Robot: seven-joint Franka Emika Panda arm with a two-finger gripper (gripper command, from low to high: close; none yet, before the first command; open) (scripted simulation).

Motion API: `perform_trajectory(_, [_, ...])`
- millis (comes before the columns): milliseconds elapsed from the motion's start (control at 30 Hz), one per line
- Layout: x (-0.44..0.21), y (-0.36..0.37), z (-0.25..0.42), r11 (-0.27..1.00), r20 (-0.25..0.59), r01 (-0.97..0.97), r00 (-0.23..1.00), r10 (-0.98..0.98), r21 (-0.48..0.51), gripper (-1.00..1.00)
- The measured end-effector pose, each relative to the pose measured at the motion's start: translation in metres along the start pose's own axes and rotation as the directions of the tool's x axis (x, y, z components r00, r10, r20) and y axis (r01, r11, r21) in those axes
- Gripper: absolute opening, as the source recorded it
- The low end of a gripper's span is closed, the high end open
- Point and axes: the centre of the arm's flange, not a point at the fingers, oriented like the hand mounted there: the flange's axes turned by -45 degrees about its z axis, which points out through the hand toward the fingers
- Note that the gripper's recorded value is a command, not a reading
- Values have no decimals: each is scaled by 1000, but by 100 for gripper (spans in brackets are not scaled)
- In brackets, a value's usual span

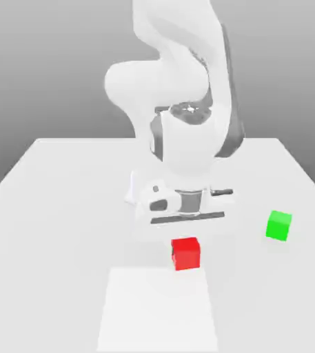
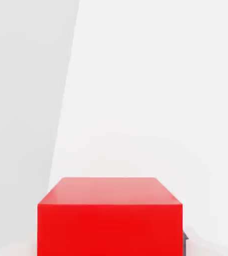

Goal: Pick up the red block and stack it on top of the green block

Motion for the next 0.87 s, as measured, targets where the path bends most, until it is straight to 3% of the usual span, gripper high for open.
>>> perform_trajectory(267, [-19, -135, -26, 955, -2, 298, 955, -298, 2, -100])
perform_trajectory(500, [-97, -255, -43, 818, -1, 575, 818, -575, 1, -100])
perform_trajectory(767, [-110, -269, 15, 796, -1, 606, 796, -606, -4, -100])
perform_trajectory(800, [-110, -269, 20, 795, -1, 606, 795, -606, -2, 100])
perform_trajectory(867, [-111, -269, 20, 794, -1, 608, 794, -608, -2, 100])
